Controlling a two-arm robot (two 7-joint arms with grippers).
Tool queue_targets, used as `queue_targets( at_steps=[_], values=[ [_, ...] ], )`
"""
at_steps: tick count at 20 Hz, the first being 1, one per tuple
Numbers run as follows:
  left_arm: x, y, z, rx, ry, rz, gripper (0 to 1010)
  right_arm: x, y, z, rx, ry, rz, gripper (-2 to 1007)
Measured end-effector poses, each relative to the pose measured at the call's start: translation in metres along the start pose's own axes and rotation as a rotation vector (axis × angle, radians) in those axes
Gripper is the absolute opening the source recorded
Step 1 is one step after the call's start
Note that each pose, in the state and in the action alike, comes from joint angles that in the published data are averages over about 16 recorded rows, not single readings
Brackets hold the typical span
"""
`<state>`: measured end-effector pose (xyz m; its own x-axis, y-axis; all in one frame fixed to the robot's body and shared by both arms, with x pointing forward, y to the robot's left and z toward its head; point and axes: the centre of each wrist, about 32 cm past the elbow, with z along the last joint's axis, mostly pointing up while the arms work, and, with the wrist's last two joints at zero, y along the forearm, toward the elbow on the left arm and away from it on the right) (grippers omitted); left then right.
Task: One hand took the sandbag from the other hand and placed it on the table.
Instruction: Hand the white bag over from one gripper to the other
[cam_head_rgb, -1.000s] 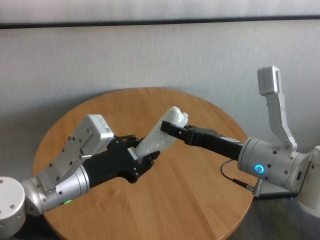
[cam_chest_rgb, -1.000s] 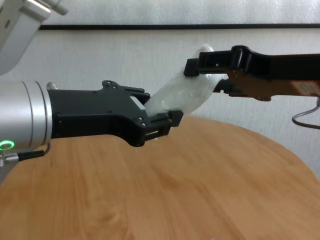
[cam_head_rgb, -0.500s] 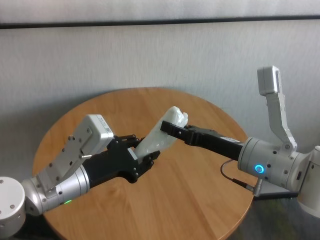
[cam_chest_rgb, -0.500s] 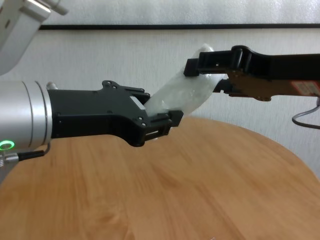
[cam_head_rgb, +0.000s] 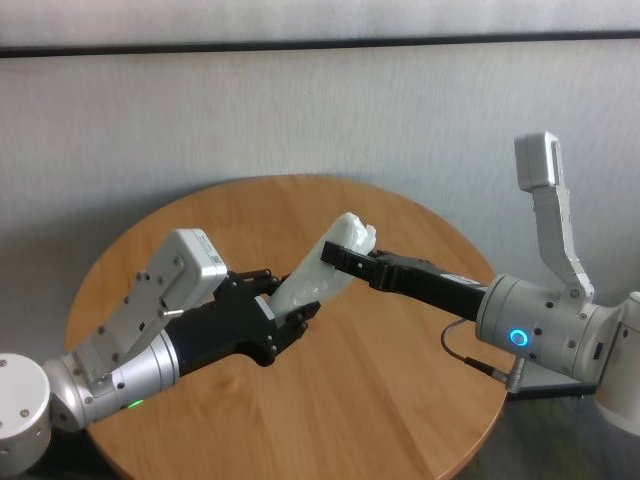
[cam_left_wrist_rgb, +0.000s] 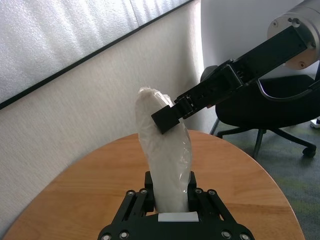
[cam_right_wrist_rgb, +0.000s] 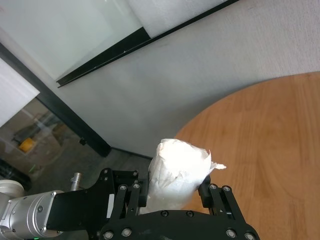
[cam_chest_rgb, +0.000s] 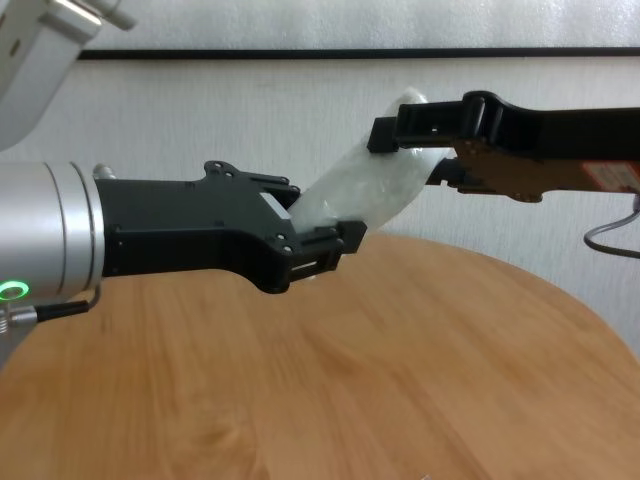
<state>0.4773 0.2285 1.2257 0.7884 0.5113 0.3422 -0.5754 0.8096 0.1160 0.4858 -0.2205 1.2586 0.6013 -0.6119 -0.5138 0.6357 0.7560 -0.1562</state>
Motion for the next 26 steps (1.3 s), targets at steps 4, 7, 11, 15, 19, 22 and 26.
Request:
queue_targets(
  at_steps=[4,7,11,15,19,22,26],
  values=[
    [0.0,0.0,0.0,0.0,0.0,0.0,374,0.0002,-0.0001,-0.0001,0.002,0.003,0.001,573],
    [0.0,0.0,0.0,0.0,0.0,0.0,374,0.0003,-0.0001,-0.0003,0.003,0.007,0.003,573],
    [0.0,0.0,0.0,0.0,0.0,0.0,387,0.0005,0.0004,-0.0006,0.003,0.014,0.007,573],
    [0.0,0.0,0.0,0.0,0.0,0.0,435,0.0007,0.0012,-0.0009,0.003,0.023,0.01,572],
    [-0.0001,0.0,0.0,0.0,0.0,0.0,519,0.0008,0.0021,-0.001,0.0,0.029,0.01,572],
    [-0.0001,0.0,0.0,0.0,0.0,0.0,604,0.001,0.0029,-0.0009,-0.001,0.032,0.006,572],
    [-0.0001,0.0,0.0,0.0,0.0,0.0,740,0.0019,0.0037,-0.0003,0.0,0.032,-0.007,572]
  ],
)
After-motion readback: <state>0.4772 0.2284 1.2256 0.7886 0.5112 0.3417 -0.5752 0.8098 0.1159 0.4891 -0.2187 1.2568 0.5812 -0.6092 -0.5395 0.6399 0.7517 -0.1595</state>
